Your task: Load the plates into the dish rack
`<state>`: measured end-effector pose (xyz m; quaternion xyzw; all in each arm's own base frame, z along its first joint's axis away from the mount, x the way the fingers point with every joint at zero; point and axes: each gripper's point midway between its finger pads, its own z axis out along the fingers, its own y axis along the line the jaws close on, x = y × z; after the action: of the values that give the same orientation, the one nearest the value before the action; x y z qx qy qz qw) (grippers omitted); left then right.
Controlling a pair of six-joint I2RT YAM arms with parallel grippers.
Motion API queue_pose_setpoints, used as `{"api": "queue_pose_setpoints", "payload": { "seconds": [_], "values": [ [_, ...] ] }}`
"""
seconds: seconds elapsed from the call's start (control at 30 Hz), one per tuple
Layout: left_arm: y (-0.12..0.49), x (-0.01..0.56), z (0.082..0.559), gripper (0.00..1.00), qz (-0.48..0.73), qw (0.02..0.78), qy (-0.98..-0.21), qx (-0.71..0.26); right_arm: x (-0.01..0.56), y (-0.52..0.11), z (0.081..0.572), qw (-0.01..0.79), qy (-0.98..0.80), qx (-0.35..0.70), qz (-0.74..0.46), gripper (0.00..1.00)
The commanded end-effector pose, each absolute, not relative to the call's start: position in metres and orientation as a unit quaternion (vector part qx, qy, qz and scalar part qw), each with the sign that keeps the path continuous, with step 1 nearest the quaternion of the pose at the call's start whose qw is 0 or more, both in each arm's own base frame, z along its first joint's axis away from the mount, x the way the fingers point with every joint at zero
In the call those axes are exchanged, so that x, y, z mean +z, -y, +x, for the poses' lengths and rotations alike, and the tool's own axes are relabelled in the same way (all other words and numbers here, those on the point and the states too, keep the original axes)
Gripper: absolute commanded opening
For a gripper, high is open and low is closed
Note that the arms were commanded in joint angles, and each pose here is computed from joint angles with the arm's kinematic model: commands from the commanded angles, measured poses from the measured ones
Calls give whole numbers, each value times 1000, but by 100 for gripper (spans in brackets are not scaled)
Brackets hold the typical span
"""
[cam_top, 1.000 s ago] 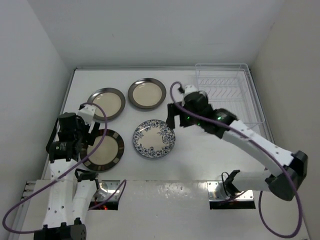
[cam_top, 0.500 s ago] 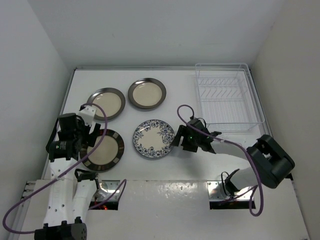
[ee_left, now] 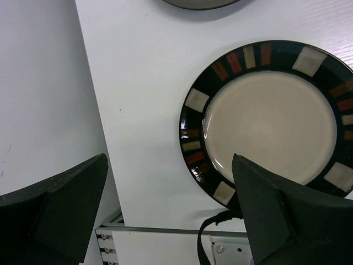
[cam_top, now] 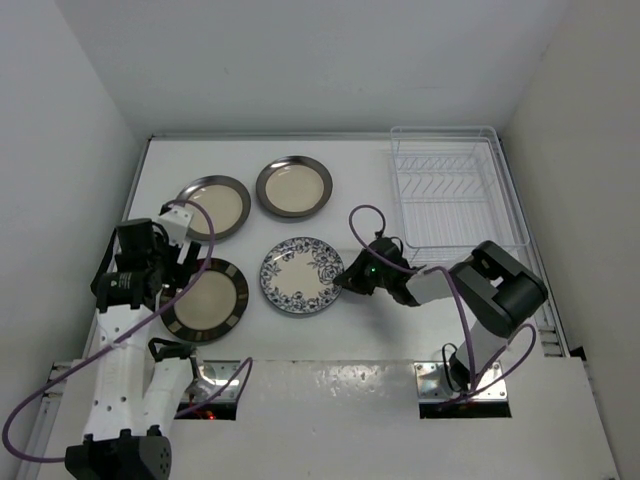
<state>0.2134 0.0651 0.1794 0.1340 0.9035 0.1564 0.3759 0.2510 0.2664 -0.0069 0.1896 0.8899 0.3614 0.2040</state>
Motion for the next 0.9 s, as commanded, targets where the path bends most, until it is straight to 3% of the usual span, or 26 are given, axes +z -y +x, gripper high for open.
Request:
{"api": "queue_pose_setpoints", "payload": {
  "seconds": [0.0, 0.03, 0.23, 0.3, 0.43, 0.73, 0.87],
  "values": [
    [-69, 202, 222, 100, 130, 401, -891, 169, -34, -246, 244, 196, -910, 309, 195, 5],
    [-69, 200, 223, 100, 131, 397, -893, 167, -30, -247, 246, 195, -910, 310, 192, 0],
    [-72, 208, 230, 100, 133, 396, -893, 167, 55, -274, 276, 277, -886, 369, 55, 0],
    [-73, 211, 235, 100, 133, 394, -894, 167, 134, -284, 300, 358, -851, 382, -24, 0],
    [-74, 219, 246, 100, 151, 391, -892, 168, 228, -271, 337, 448, -811, 370, -60, 0],
    [-42, 235, 315, 98, 229, 399, -882, 102, 385, -178, 442, 599, -751, 278, -4, 0],
    [-21, 233, 350, 97, 266, 388, -879, 81, 415, -91, 476, 641, -751, 147, 58, 0]
  ]
}}
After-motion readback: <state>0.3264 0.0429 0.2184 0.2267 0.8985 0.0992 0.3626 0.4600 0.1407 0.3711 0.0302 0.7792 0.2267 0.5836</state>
